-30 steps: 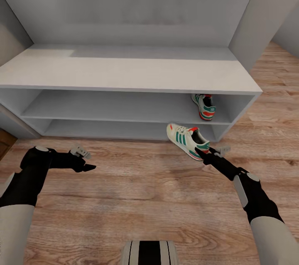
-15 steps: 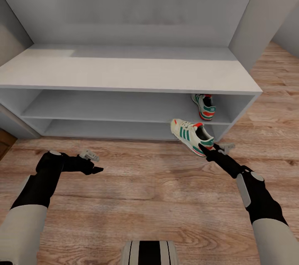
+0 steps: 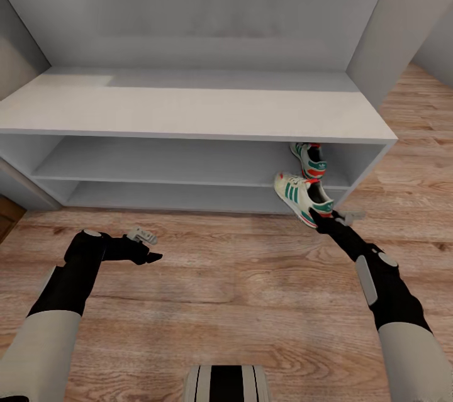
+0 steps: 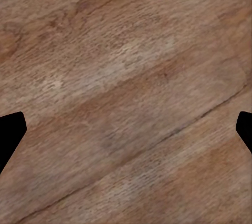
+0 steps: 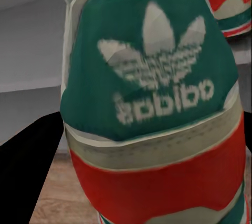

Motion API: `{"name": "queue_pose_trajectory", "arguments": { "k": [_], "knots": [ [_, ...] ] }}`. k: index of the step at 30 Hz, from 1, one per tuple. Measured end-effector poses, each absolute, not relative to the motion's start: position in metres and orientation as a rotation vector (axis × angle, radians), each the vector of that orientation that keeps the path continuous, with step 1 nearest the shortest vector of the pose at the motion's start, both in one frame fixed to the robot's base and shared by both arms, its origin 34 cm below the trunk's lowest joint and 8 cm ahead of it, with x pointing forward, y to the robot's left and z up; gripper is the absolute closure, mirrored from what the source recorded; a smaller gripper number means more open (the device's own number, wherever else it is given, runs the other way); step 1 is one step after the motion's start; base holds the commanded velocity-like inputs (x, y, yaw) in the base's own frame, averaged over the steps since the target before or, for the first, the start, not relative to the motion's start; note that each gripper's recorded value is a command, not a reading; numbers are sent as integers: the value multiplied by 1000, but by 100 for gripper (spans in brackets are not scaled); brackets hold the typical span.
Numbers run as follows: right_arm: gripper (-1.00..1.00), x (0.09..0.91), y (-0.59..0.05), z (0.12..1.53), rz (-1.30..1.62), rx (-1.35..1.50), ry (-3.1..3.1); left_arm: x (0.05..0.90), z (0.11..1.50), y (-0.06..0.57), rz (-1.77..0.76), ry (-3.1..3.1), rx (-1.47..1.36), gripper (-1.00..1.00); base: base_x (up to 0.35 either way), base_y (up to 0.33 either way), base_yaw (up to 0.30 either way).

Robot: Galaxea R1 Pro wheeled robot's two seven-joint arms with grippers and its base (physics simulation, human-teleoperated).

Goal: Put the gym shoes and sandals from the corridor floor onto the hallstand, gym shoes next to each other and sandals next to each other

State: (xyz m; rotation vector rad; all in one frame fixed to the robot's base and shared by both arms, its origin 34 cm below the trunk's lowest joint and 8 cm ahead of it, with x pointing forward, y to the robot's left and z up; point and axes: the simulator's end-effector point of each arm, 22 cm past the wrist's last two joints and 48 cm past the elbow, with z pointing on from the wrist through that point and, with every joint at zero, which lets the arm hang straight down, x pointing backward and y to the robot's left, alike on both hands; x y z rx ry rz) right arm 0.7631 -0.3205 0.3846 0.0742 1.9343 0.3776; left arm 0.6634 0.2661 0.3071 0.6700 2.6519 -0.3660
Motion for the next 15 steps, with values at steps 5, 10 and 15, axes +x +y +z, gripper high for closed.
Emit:
{"name": "queue_pose_trajectory", "arguments": {
  "k": [5,10,15],
  "knots": [
    [100,782,-328,392,305,118,1926,663,306,266,-366,2654,671,-100,0,0,0],
    [100,797,-303,392,276,148,1931,658,303,266,-370,2661,672,-100,0,0,0],
    [100,808,-272,394,242,111,1945,654,300,264,-375,2663,677,-100,0,0,0]
  ]
}}
